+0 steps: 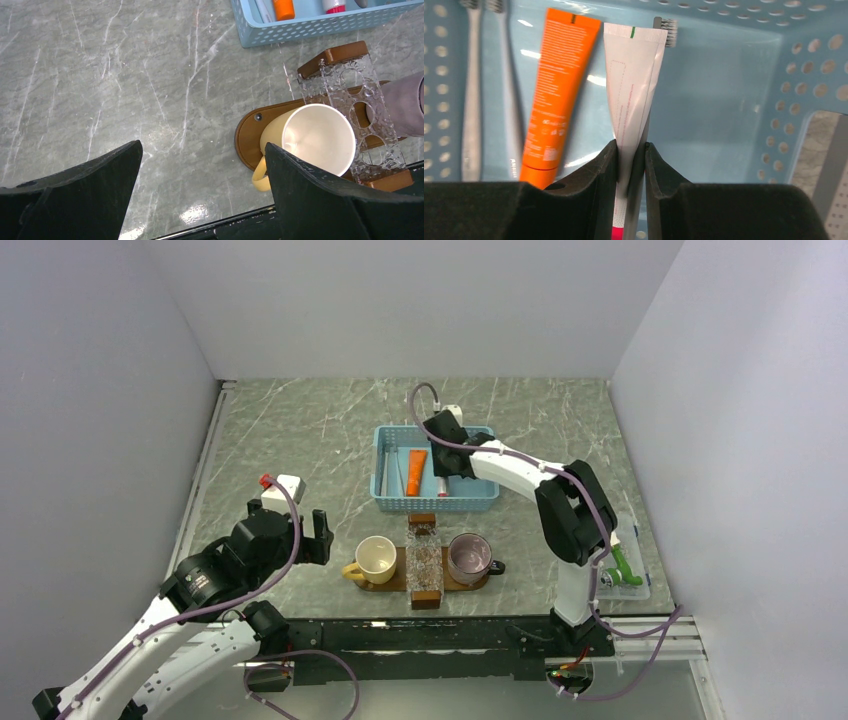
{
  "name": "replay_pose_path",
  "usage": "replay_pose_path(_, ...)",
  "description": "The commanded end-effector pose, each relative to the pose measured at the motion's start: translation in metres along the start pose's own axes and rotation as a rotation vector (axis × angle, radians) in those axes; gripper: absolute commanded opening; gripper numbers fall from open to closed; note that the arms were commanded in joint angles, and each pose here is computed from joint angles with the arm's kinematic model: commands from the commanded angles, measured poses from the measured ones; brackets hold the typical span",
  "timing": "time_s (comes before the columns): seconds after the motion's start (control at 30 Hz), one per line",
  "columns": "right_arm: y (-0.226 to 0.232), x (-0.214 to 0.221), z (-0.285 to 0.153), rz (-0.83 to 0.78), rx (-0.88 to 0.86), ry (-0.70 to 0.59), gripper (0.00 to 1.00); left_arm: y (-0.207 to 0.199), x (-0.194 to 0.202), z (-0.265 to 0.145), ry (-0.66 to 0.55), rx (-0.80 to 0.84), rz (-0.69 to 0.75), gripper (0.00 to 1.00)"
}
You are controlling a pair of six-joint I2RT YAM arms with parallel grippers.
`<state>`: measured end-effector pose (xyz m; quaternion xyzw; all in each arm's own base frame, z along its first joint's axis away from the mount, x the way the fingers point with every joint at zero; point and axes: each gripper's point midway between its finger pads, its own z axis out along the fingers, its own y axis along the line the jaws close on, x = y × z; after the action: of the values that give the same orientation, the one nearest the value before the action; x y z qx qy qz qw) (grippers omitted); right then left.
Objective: Prepare toiletry sets of a toothbrush and toothpaste on the tray
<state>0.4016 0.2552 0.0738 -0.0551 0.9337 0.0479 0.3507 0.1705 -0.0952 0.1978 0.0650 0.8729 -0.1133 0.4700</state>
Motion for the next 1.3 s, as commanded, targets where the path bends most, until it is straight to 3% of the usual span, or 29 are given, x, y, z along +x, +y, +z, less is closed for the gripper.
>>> replay_pose_path(0.0, -0.016, -0.011, -0.004, -0.011, 0.020, -0.024, 0.11, -0.005, -0.011, -0.001, -0.026, 0.014, -0.009, 0.99)
replay_pose_path(0.27, -0.029, -0.010, 0.003, -0.022, 0.073, -0.010, 0.42, -0.005, -0.010, -0.001, -0.021, 0.011, -0.006, 0.99)
replay_pose_path(0.4, -0.032, -0.018, -0.001, -0.031, 0.088, -0.029, 0.52, -0.005, -0.010, 0.000, -0.020, 0.010, -0.006, 0.99)
replay_pose_path(0.7, -0.028, -0.028, -0.010, -0.026, 0.071, -0.047, 0.52, -0.006, -0.010, 0.000, -0.016, 0.012, -0.002, 0.99)
replay_pose_path(1.27, -0.030, -0.001, 0.013, 0.058, 0.121, 0.051, 0.48, -0.007, -0.010, 0.000, -0.018, 0.021, 0.000, 0.99)
